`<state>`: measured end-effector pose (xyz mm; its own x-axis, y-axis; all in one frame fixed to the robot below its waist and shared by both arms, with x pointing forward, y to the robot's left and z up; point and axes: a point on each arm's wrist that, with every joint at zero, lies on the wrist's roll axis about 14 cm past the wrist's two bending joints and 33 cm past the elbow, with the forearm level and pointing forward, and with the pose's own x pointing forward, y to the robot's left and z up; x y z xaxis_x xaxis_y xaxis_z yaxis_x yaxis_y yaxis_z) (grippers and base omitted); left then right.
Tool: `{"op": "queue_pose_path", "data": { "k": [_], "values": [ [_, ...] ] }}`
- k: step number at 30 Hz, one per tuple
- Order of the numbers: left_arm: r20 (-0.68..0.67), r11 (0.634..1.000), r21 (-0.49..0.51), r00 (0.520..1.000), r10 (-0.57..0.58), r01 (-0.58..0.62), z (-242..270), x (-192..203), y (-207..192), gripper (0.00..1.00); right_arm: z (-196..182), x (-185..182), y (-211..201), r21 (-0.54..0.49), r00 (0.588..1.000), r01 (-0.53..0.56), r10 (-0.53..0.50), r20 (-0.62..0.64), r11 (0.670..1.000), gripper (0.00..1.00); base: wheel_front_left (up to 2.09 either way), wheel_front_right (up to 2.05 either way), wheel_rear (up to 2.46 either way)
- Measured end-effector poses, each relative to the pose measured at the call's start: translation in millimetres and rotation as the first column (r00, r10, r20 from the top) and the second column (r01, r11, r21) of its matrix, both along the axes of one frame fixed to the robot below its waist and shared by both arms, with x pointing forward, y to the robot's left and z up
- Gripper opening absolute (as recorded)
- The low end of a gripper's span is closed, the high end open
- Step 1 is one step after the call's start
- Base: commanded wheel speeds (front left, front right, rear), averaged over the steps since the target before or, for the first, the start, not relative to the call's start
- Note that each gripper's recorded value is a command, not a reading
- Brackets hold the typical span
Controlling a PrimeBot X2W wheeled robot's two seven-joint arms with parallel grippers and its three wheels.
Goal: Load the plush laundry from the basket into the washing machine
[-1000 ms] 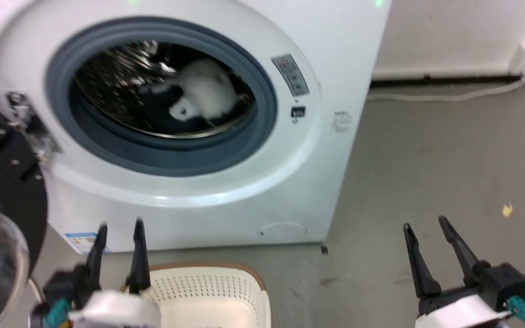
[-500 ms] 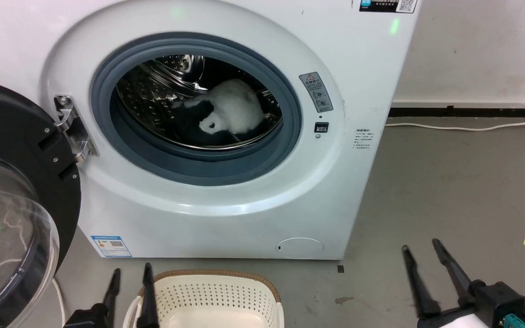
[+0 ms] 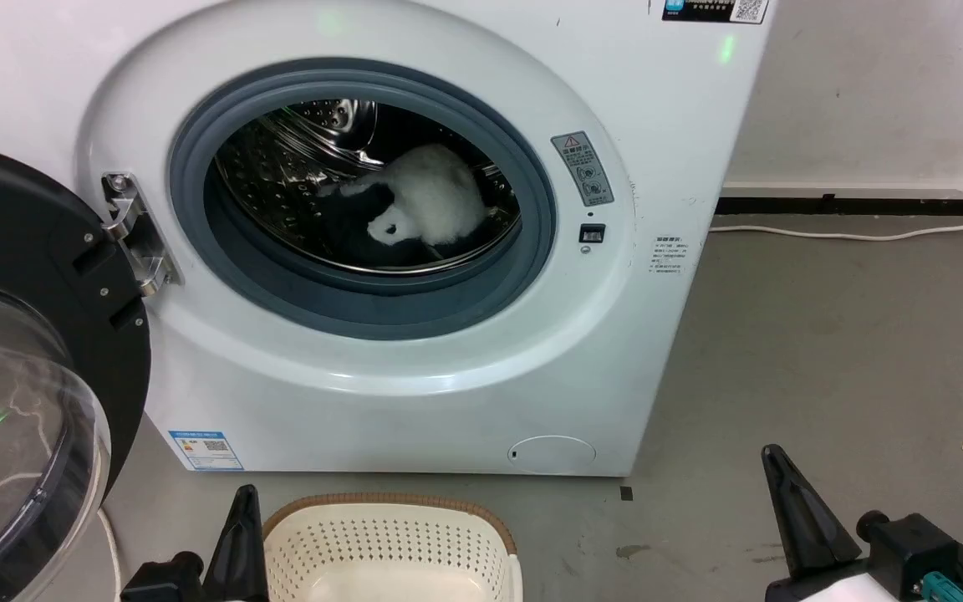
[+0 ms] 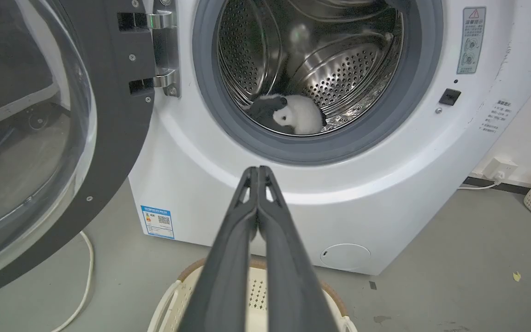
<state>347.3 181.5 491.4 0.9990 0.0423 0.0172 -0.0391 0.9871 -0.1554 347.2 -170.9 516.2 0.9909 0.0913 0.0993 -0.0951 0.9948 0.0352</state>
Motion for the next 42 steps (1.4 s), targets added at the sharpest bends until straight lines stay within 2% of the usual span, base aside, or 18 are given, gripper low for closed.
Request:
{"op": "queue_pose_path", "data": {
  "k": [42],
  "values": [
    [-0.025, 0.996, 0.081, 0.999, -0.03, 0.032, 9.4, 7.7, -4.0, 0.0, -1.1, 7.5, 5.0, -0.036, 0.998, -0.019, 0.017, -0.057, 0.999, 0.0, 0.0, 0.0, 0.0]
  ]
}}
